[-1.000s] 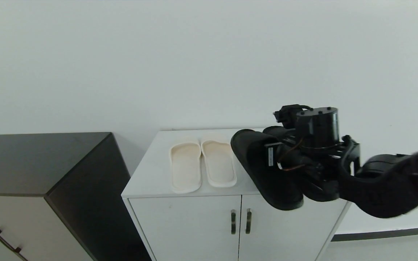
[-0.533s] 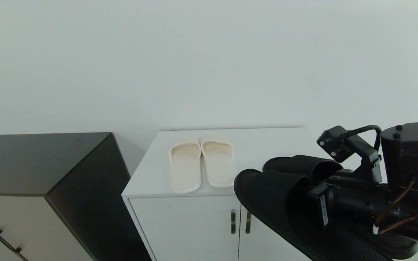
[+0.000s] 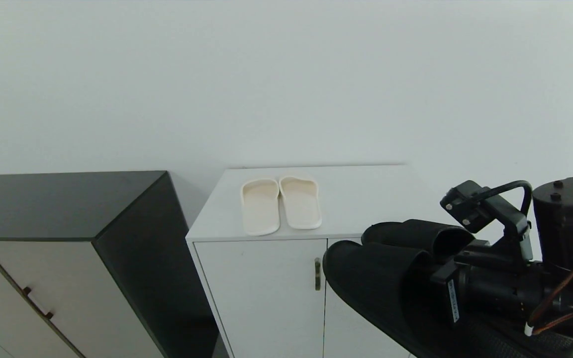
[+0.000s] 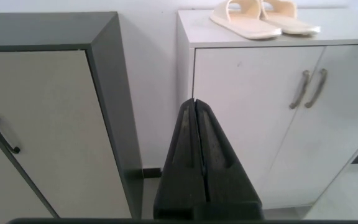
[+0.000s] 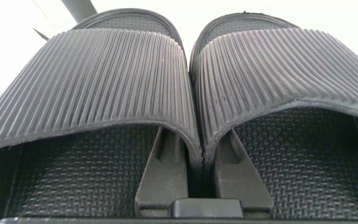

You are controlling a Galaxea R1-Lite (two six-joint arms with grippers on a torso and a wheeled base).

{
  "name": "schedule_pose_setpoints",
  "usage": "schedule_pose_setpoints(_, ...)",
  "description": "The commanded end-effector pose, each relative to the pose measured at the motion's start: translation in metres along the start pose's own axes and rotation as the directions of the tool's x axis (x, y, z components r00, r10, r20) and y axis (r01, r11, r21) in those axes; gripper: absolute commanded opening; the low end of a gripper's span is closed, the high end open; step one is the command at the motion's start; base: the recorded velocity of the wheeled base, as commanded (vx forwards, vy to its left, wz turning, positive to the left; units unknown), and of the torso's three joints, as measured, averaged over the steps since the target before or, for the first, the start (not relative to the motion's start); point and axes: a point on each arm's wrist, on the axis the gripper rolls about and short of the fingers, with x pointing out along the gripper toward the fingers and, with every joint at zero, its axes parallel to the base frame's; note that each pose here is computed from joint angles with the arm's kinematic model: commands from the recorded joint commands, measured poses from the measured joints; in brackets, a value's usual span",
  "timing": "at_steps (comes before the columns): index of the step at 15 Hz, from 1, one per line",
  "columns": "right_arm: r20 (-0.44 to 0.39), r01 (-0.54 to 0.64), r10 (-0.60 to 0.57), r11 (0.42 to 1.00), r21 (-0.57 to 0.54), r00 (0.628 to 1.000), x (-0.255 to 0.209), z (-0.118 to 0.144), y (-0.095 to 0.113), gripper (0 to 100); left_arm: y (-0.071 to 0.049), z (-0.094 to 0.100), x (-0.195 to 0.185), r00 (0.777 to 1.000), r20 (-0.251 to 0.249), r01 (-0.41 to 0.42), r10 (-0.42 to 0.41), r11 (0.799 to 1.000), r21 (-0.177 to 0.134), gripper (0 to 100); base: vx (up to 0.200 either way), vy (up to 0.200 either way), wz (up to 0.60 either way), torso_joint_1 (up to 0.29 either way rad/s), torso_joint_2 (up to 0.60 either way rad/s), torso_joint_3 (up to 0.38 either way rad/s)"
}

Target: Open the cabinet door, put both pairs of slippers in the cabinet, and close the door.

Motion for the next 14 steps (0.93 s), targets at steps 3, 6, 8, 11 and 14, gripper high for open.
schedule_pose_setpoints(3,-0.011,-0.008,0.008,1.0,-0.001,1.0,0.002,-0.004,0.0,0,0.0,0.0,0.0,1.0,0.0,0.0,0.0,1.0,0.0,0,0.0,0.0,0.0,0.0,0.0,0.0)
schedule_pose_setpoints(6,0.025,-0.009,0.009,1.0,0.003,1.0,0.003,-0.004,-0.001,0,0.0,0.0,0.0,1.0,0.0,0.0,0.0,1.0,-0.002,0,0.0,0.0,0.0,0.0,0.0,0.0)
schedule_pose_setpoints(8,0.026,-0.043,0.043,0.999,0.003,0.999,0.003,-0.012,-0.001,0,0.0,0.0,0.0,1.0,0.0,0.0,0.0,1.0,-0.003,0,0.0,0.0,0.0,0.0,0.0,0.0)
schedule_pose_setpoints(11,0.054,-0.054,0.054,0.999,0.006,0.997,0.003,-0.013,-0.005,0,0.0,0.0,0.0,1.0,0.0,0.0,0.0,1.0,-0.002,0,0.0,0.0,0.0,0.0,0.0,0.0)
schedule_pose_setpoints(14,0.048,-0.054,0.055,0.998,-0.016,0.997,0.002,-0.015,-0.006,0,0.0,0.0,0.0,1.0,0.0,0.0,0.0,1.0,-0.002,0,0.0,-0.2,0.0,-0.001,0.0,0.005)
